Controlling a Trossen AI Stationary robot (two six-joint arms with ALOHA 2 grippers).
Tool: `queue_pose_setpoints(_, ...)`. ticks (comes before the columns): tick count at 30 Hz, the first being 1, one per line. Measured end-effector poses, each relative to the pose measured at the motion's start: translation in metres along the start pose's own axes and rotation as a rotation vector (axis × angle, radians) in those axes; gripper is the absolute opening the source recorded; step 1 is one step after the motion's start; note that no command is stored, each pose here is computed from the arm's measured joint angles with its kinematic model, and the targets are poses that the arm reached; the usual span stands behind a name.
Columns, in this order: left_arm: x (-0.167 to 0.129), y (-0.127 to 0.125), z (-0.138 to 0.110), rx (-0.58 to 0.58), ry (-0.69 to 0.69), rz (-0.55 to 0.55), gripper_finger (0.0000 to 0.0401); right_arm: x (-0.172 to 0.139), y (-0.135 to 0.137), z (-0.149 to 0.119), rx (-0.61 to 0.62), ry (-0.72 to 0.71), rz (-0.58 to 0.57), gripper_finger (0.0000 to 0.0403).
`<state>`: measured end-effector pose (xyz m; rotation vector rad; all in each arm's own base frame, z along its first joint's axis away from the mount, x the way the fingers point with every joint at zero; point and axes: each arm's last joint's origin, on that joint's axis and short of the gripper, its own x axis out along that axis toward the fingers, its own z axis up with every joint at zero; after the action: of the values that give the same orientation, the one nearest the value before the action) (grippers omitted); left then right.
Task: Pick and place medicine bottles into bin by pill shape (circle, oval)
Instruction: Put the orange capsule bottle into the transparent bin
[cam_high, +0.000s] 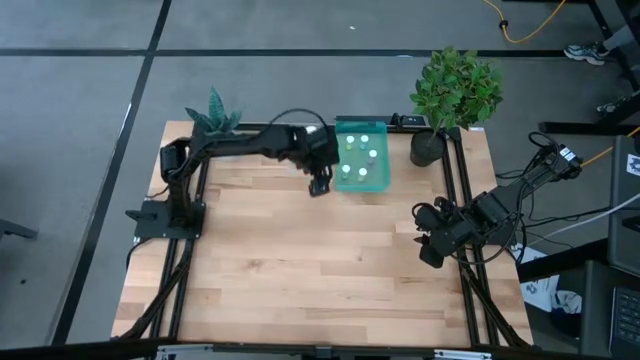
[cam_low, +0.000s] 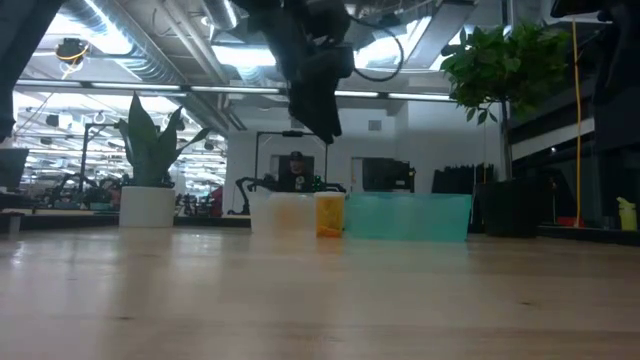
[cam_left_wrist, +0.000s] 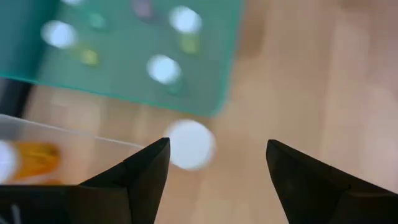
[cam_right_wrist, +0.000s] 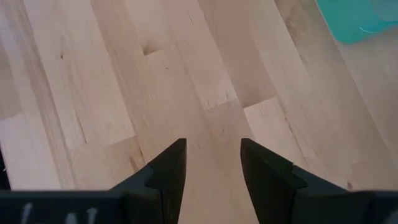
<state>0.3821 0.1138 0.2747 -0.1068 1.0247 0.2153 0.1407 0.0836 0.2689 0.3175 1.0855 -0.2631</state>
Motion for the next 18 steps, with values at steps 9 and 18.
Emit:
queue_pose_setpoints(9, 0.004, -0.053, -0.006, 0.106, 0.054, -0.062, 0.0252, 0.0, 0.0, 0.0, 0.0, 0.0, 0.0, 0.0154)
queue_pose_setpoints(18, 0.036, -0.055, -0.04, 0.055, 0.157, -0.042, 0.0251, 0.0, 0.0, 0.0, 0.0, -0.001, 0.001, 0.0154)
